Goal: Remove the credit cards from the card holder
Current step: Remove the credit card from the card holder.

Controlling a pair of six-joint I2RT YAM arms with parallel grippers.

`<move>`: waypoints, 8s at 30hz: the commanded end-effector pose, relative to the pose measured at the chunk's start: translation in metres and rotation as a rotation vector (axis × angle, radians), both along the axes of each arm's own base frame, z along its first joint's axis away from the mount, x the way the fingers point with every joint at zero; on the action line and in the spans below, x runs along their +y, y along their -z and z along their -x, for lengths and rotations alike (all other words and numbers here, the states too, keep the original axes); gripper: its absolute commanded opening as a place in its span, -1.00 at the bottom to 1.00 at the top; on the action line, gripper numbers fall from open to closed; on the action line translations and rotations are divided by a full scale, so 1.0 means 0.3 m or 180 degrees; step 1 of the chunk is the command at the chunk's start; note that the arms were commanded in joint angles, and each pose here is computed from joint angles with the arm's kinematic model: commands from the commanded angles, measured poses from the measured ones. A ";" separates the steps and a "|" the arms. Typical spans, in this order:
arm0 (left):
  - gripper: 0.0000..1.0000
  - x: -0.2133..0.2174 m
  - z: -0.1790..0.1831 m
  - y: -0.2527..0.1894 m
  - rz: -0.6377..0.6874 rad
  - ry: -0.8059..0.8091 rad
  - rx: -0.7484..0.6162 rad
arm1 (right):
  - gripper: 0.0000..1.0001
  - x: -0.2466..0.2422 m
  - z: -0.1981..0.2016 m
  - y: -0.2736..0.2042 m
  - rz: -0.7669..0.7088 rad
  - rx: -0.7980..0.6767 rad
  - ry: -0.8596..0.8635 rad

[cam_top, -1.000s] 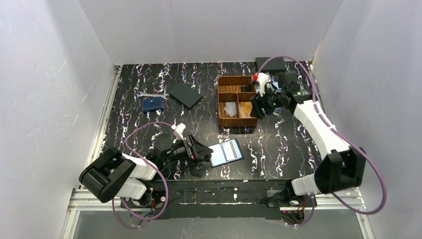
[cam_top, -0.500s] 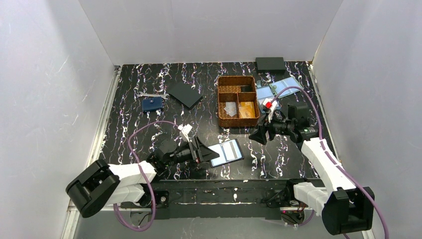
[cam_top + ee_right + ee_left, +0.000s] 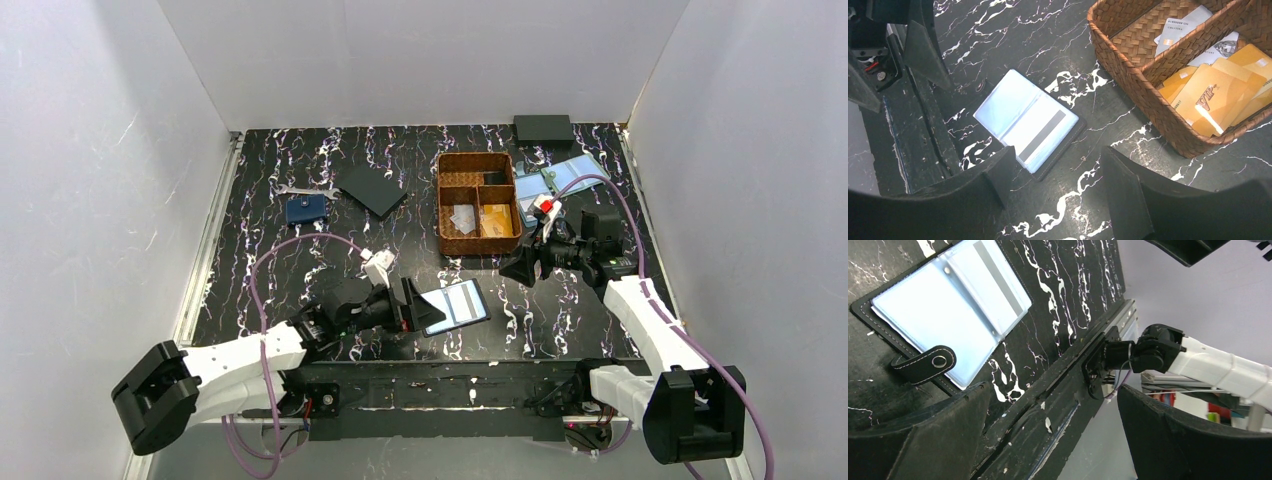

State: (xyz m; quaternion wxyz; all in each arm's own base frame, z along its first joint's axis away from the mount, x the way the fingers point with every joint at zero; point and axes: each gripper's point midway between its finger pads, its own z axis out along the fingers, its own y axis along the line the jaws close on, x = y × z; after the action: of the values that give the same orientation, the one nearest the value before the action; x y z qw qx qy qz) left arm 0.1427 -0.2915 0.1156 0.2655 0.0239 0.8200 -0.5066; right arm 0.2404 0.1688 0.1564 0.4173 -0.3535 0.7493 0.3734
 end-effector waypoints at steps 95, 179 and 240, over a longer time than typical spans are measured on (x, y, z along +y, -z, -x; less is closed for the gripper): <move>-0.02 -0.208 -0.106 0.269 -0.1265 -0.0141 0.0195 | -0.25 0.294 0.137 0.288 -0.0482 0.2411 0.0115; 0.56 -0.117 -0.082 0.332 -0.0835 -0.0250 0.0807 | -0.12 0.301 0.142 0.358 0.0119 0.2067 0.0072; -0.06 0.012 -0.087 0.338 -0.0818 -0.0645 0.0758 | 0.24 0.412 0.335 0.138 -0.0406 0.2369 -0.1330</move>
State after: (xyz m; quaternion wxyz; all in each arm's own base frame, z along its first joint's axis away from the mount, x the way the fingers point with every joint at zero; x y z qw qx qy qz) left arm 0.1419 -0.3302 0.0546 0.1692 -0.0136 0.8696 -0.4637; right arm 0.1593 0.2964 0.0813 0.0816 -0.2696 0.7801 0.5587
